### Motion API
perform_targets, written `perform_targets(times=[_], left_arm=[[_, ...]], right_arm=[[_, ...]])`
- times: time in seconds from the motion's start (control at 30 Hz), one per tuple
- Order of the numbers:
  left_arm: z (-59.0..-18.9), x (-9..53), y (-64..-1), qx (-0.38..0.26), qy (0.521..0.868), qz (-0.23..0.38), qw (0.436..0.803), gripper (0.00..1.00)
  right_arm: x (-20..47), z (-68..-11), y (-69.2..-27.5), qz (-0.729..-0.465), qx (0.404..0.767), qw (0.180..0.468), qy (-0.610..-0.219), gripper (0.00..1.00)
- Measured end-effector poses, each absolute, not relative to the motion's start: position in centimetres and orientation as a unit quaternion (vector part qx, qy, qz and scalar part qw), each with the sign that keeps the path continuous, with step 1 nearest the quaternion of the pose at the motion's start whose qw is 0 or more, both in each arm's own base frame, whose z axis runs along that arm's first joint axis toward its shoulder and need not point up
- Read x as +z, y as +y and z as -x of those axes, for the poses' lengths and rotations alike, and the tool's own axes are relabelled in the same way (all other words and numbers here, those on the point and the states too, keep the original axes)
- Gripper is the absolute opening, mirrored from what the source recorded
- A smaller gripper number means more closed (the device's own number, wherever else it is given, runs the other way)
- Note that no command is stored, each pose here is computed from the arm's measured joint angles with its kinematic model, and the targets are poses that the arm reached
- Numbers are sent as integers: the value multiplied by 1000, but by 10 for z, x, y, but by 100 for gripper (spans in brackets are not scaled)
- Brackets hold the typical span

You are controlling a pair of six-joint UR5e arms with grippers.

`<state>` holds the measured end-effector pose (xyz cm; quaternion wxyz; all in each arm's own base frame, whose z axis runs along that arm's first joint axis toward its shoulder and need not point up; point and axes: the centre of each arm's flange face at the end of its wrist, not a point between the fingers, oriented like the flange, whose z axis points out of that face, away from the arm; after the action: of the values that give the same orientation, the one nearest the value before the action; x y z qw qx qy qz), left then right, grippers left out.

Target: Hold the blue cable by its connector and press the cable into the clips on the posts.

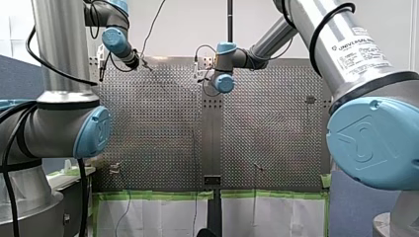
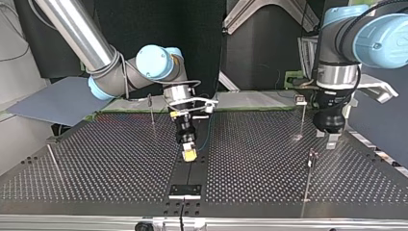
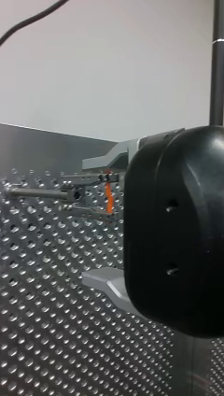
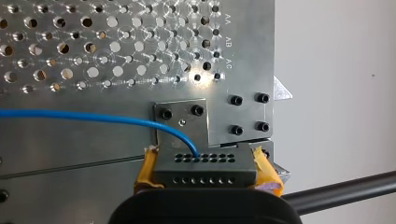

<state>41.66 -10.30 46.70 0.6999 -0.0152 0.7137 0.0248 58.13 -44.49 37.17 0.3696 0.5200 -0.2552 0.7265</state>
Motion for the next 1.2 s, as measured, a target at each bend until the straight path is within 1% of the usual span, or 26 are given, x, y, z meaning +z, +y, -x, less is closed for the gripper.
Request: perform_targets(times=[0.3, 1.2], left_arm=[[-419, 469, -106, 2, 711, -1, 704, 100], [-421, 468, -102, -1, 709, 1, 706, 100]], right_arm=[[372, -582, -444, -520, 727, 369, -255, 0], [372, -583, -443, -520, 727, 369, -255, 0]])
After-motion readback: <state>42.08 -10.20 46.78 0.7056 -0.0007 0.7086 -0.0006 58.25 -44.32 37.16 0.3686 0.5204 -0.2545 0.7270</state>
